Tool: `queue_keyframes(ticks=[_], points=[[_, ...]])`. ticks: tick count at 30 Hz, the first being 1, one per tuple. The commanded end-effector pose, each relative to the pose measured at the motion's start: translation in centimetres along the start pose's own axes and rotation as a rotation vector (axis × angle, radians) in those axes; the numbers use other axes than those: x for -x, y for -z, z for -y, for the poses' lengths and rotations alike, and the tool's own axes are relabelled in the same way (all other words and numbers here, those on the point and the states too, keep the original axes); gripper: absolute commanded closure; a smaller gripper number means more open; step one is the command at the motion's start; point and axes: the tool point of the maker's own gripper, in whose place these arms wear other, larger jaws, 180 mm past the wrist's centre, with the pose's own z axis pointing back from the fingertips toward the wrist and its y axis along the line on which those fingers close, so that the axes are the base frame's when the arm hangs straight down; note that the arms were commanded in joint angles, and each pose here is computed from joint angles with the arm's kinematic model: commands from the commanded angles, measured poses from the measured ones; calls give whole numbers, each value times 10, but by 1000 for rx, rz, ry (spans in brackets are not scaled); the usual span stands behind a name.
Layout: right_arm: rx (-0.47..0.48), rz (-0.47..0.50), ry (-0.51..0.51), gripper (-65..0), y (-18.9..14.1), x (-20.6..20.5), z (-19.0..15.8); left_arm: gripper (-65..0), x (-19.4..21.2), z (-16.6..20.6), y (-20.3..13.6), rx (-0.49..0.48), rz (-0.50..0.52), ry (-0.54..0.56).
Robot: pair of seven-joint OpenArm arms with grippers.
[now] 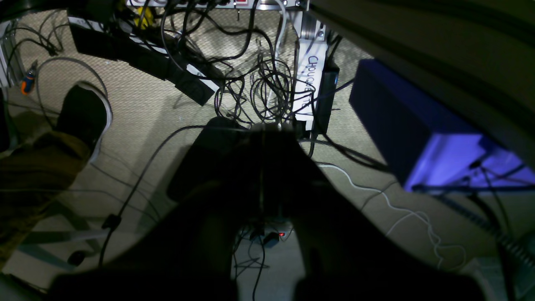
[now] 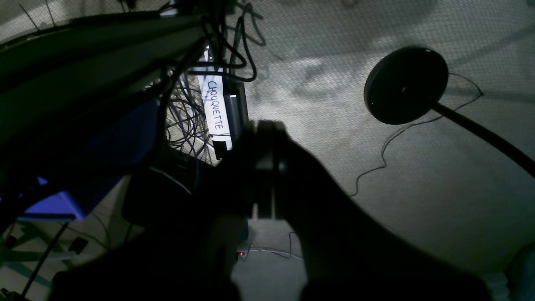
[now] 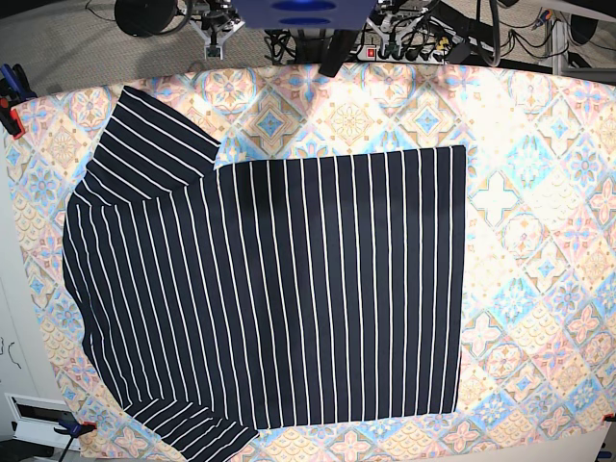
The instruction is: Fold the T-shirt properly
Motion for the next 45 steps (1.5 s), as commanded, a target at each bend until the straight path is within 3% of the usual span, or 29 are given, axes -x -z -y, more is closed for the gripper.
queue_keyframes(ticks=[1,18,30,39,45], points=[[-1,4,2,-3,-1,2,0,0,3,1,0,3,-1,-1],[0,2,0,-3,-1,3,1,0,13,1,-2,3,-17,5],[49,-46,-25,-2,-17,58,36,0,61,-33,-12,-46,-84,21],[79,-24,-38,0,-36,92,56,0,67,-37,-34,-50,29,37],[96,55,-64,0,-54,96,69,0,73,-36,-47,-48,60,41]])
